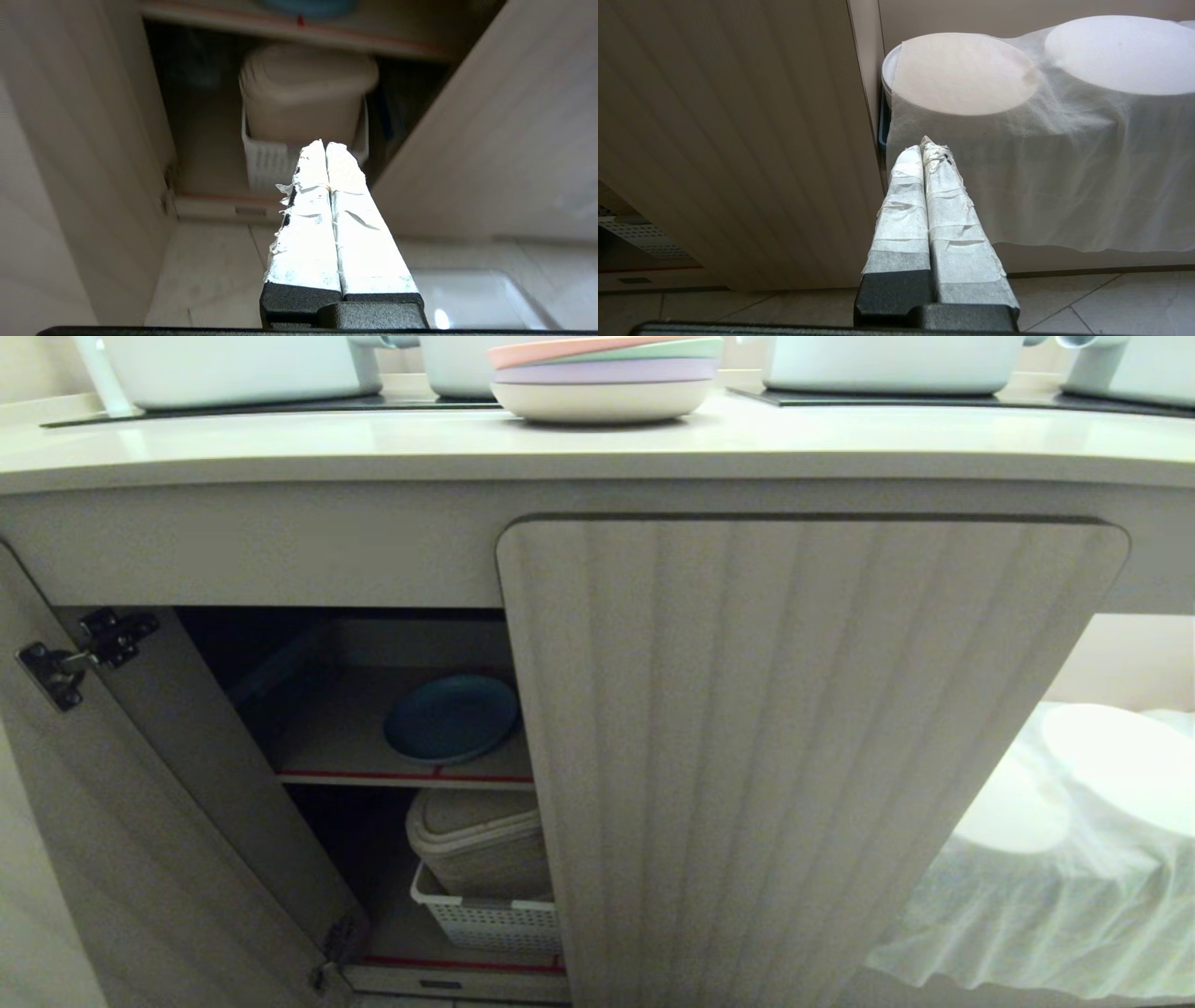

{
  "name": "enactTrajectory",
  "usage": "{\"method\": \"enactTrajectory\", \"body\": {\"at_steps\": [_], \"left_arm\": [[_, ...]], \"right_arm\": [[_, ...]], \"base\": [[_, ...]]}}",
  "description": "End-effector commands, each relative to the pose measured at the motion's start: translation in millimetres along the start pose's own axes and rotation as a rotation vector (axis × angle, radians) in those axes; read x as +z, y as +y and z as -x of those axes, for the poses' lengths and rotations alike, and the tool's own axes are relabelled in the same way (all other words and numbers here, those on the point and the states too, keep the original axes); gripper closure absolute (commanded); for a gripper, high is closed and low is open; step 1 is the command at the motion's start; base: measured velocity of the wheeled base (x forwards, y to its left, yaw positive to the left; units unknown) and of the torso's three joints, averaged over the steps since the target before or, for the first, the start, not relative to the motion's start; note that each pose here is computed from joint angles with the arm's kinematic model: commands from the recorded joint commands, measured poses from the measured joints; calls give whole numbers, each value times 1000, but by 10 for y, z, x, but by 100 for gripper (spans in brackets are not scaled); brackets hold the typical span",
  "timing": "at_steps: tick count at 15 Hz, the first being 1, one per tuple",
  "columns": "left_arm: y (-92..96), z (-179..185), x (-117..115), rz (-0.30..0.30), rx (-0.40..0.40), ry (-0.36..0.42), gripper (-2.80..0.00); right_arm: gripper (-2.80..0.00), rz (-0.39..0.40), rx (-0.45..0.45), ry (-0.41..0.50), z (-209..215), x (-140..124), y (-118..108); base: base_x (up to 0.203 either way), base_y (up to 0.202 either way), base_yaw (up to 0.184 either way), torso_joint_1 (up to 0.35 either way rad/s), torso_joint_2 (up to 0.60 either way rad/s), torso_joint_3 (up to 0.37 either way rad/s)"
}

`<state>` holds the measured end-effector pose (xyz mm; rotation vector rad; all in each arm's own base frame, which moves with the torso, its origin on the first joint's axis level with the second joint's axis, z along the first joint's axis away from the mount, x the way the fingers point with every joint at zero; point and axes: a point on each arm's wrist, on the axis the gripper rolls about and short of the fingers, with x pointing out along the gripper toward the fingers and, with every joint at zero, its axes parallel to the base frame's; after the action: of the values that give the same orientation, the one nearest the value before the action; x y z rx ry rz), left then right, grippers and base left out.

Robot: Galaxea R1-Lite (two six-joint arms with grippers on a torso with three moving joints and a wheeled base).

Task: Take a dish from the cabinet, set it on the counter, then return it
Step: Close the cabinet door

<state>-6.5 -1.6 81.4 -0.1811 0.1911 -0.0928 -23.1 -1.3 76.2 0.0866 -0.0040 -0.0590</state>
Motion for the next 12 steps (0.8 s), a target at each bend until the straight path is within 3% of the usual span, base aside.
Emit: {"method": "enactTrajectory", "body": {"at_steps": [1,2,6,10,12], "left_arm": [[-6,121,-44,-7,-11,-160,0],[-6,149,-58,-6,-13,-199,0],[-6,155,-64,12,-10,-207,0],[-5,153,-71,127,-23,-201,0],[-4,153,-71,126,-20,-201,0]], "right_arm": [[0,-1,0,0,0,0,0],[0,-1,1,0,0,0,0],[0,1,0,0,0,0,0],[0,0,1,0,0,0,0],[0,-1,-1,0,0,0,0]], "base": [[0,0,0,0,0,0],[0,0,0,0,0,0],[0,0,0,0,0,0],[0,0,0,0,0,0],[0,0,0,0,0,0]]}}
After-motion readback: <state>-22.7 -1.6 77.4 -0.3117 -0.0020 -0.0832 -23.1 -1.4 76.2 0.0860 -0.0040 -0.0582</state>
